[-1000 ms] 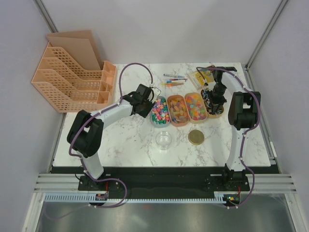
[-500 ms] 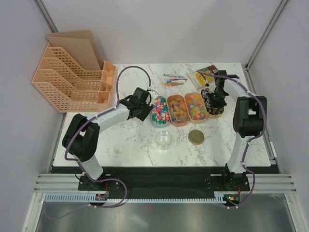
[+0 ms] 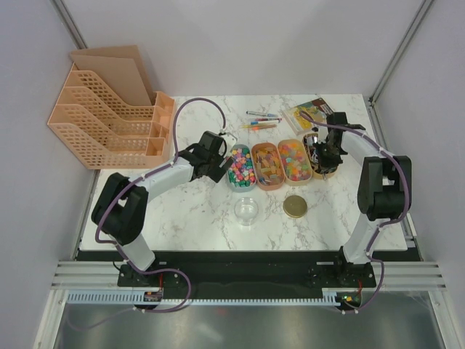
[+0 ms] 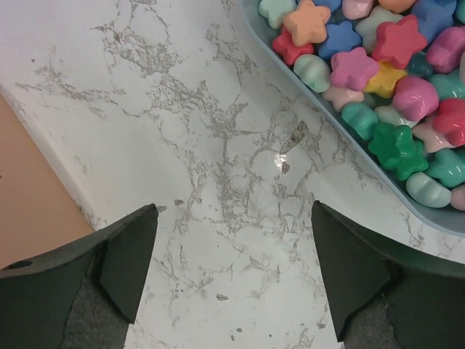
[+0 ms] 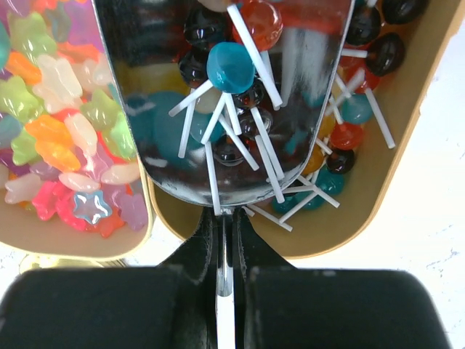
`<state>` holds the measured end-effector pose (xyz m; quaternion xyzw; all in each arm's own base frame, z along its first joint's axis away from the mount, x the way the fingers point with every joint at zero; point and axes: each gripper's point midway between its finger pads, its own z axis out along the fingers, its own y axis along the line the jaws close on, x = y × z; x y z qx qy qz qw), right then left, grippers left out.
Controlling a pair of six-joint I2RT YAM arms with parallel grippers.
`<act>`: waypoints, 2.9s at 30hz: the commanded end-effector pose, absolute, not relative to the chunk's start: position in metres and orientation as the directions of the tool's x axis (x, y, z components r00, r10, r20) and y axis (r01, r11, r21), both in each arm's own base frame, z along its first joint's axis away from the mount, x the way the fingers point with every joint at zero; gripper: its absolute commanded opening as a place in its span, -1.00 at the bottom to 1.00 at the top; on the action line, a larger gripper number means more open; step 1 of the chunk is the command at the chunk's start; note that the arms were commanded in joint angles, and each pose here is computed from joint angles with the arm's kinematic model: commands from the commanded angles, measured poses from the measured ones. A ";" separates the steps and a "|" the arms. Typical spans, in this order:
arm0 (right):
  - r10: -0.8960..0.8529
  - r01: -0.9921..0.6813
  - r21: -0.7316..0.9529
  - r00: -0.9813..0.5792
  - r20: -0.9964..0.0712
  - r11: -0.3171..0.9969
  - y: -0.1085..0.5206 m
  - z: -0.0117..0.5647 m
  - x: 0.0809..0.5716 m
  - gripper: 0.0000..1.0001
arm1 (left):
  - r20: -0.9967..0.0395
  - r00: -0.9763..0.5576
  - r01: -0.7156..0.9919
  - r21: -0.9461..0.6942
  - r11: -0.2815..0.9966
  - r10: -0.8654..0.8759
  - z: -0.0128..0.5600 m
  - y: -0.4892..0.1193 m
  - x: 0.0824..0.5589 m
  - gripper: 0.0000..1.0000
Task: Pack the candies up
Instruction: Scoop the fake candies from the storage box, then place the fake candies in the packing bottle.
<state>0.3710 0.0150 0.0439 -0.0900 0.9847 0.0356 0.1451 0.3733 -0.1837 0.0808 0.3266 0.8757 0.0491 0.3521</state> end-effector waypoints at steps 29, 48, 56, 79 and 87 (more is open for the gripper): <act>-0.992 -0.986 -0.150 -0.084 0.089 0.070 0.124 0.153 0.245 -1.00 | -0.798 -0.534 0.298 0.133 0.945 0.281 0.206 -0.091 0.366 0.93; -0.894 -0.939 -0.231 0.140 0.425 -0.257 0.150 0.162 0.237 -1.00 | -0.845 -0.495 0.191 0.121 0.974 0.202 0.215 -0.057 0.345 0.93; -0.871 -0.931 -0.230 0.151 0.467 -0.285 0.145 0.160 0.233 -1.00 | -0.856 -0.483 0.187 0.103 0.977 0.183 0.218 -0.058 0.344 0.93; -0.790 -0.867 -0.303 0.154 0.594 -0.397 0.141 0.177 0.247 -1.00 | -0.856 -0.496 0.184 0.060 0.981 0.146 0.215 -0.059 0.343 0.93; -0.753 -0.837 -0.315 0.163 0.638 -0.448 0.141 0.182 0.246 -1.00 | -0.860 -0.490 0.184 0.059 0.981 0.144 0.215 -0.059 0.342 0.93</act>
